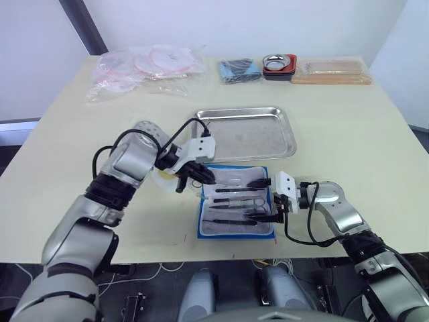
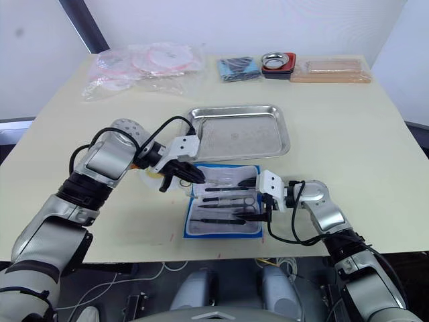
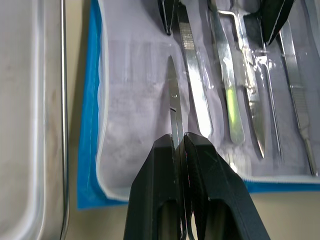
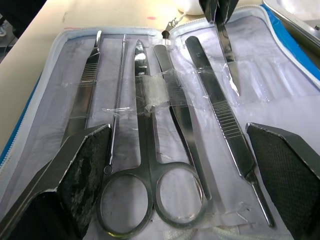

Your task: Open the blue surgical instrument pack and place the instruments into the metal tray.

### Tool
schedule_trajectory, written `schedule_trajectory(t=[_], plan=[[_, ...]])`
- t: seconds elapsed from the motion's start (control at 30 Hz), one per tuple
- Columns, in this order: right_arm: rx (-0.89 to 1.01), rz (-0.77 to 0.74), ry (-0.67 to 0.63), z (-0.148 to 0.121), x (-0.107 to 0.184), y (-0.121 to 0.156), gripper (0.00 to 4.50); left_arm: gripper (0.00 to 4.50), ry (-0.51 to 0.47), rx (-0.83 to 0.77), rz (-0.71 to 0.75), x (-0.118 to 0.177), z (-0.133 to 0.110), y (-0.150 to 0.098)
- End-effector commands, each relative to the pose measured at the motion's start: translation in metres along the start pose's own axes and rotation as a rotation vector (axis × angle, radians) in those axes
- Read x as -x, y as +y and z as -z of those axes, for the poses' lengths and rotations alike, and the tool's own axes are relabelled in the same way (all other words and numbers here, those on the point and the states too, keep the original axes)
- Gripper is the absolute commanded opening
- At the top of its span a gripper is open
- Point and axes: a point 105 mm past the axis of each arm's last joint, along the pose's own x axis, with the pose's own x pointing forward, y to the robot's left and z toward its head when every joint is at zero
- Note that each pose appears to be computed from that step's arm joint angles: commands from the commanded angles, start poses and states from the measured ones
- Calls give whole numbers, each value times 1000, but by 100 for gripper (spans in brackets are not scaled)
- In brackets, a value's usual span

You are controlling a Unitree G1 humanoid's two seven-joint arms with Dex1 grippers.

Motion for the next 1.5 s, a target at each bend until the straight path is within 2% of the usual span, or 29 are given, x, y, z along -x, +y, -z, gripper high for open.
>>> schedule_trajectory(t=[0.03,0.57,0.8,0.9,1.03,1.17,1.37,1.5], plan=[[-108,-3,145,43,-1,12,450,11,-5,-51,-23,17,-11,1],[-108,-3,141,44,0,12,450,11,18,-45,-54,44,-7,-4],[-109,-7,143,44,1,14,450,11,-206,37,-238,52,-39,19],[-109,-7,144,44,0,14,450,11,-354,122,-366,50,-58,35],[-109,-9,145,45,1,14,450,11,-484,235,-515,46,-74,52],[-109,-11,146,45,1,15,450,11,-531,315,-609,35,-82,60],[-109,-11,149,46,1,16,450,11,-579,508,-808,14,-77,79],[-110,-8,151,47,2,16,450,11,-568,603,-974,6,-67,87]])
